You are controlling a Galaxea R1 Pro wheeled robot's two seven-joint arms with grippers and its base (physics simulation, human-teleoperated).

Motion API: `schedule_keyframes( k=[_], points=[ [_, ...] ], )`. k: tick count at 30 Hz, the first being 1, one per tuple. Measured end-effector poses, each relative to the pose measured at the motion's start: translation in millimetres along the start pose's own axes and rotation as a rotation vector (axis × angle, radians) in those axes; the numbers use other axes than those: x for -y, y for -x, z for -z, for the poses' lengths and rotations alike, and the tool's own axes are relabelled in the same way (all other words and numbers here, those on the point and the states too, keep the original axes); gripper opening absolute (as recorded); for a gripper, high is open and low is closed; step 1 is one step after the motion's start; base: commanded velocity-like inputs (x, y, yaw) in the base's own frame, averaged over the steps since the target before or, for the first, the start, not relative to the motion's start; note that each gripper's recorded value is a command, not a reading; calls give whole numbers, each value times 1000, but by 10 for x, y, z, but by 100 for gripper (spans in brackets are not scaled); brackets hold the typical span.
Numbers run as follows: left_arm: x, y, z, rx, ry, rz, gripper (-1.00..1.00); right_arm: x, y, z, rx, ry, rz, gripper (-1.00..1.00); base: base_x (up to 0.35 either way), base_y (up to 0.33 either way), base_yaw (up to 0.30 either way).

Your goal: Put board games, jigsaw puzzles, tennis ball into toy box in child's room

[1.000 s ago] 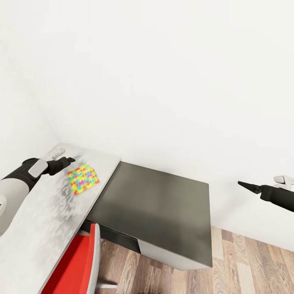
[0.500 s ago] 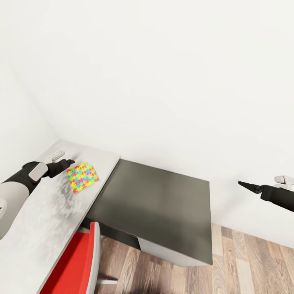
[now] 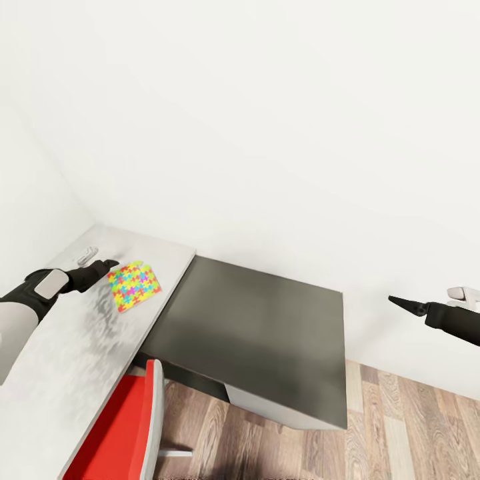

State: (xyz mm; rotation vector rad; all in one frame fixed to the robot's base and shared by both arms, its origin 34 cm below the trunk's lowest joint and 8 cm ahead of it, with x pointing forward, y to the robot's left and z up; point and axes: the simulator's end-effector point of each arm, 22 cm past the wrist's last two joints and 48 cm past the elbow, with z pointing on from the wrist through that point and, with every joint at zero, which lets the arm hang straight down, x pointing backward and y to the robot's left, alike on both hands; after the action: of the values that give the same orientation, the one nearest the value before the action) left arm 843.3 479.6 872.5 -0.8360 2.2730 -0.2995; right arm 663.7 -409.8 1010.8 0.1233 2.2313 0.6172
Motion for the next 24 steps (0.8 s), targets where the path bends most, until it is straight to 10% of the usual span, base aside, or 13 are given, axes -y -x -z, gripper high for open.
schedule_keyframes(
  k=[24],
  points=[
    [-152, -135, -65, -21, 0, 34, 100, 97, -28, -4, 5, -16, -20, 100, 0, 0, -29]
  ],
)
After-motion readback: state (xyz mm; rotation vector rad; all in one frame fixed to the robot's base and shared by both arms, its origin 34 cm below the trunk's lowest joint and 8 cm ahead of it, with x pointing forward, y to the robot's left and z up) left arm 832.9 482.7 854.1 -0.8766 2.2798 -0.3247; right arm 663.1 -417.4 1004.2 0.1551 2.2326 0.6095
